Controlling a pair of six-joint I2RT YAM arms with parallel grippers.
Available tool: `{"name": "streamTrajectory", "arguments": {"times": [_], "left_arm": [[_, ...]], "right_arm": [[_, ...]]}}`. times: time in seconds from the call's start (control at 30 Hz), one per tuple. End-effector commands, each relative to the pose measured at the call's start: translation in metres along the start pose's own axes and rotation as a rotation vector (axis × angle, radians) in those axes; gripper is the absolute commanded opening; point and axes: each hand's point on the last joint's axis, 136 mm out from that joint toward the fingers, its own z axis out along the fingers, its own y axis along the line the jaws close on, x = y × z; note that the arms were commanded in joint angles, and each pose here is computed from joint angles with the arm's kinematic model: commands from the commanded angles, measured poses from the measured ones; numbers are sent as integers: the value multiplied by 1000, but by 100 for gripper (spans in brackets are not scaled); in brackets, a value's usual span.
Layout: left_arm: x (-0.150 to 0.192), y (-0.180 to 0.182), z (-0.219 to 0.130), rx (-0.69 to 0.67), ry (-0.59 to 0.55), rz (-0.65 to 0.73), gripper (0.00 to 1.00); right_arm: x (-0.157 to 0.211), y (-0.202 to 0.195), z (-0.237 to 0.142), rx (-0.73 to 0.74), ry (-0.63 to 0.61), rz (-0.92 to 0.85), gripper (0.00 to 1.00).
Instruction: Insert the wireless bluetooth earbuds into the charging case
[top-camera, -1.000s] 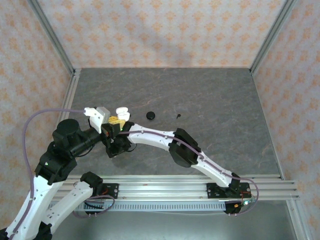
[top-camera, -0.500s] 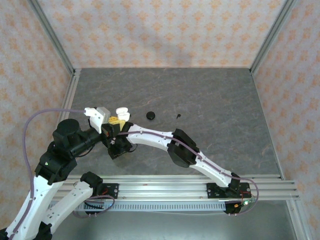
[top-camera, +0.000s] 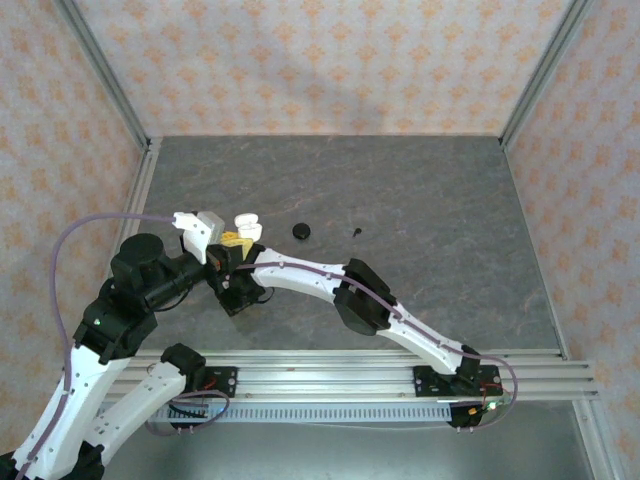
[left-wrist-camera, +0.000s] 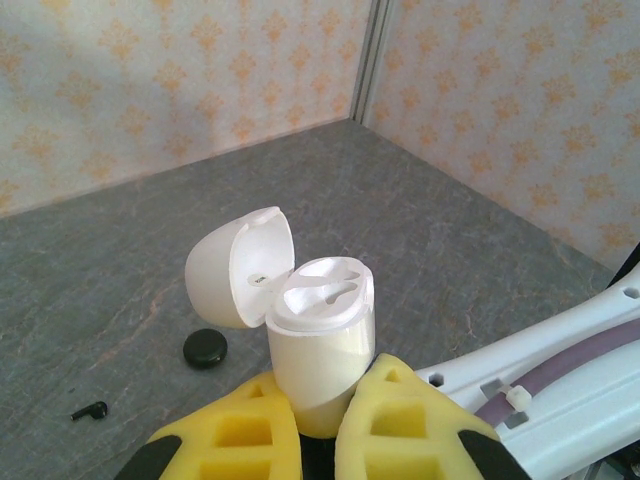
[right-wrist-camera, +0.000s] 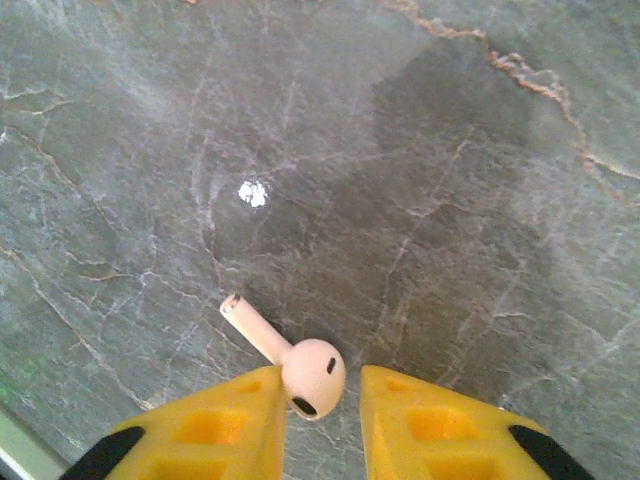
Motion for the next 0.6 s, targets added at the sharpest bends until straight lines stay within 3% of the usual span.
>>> {"name": "streamTrajectory", "arguments": {"times": [0.0, 0.37, 0.57], "left_arm": [[-12, -2, -2, 3, -44, 7, 0], [-6, -3, -5, 9, -41, -22, 0], [-1, -1, -1, 8, -34, -35, 0]], "right_arm": [[12, -12, -8, 60, 14, -42, 23], [33, -88, -47, 66, 8, 54, 18], [68, -132, -61, 94, 98, 18, 18]]}}
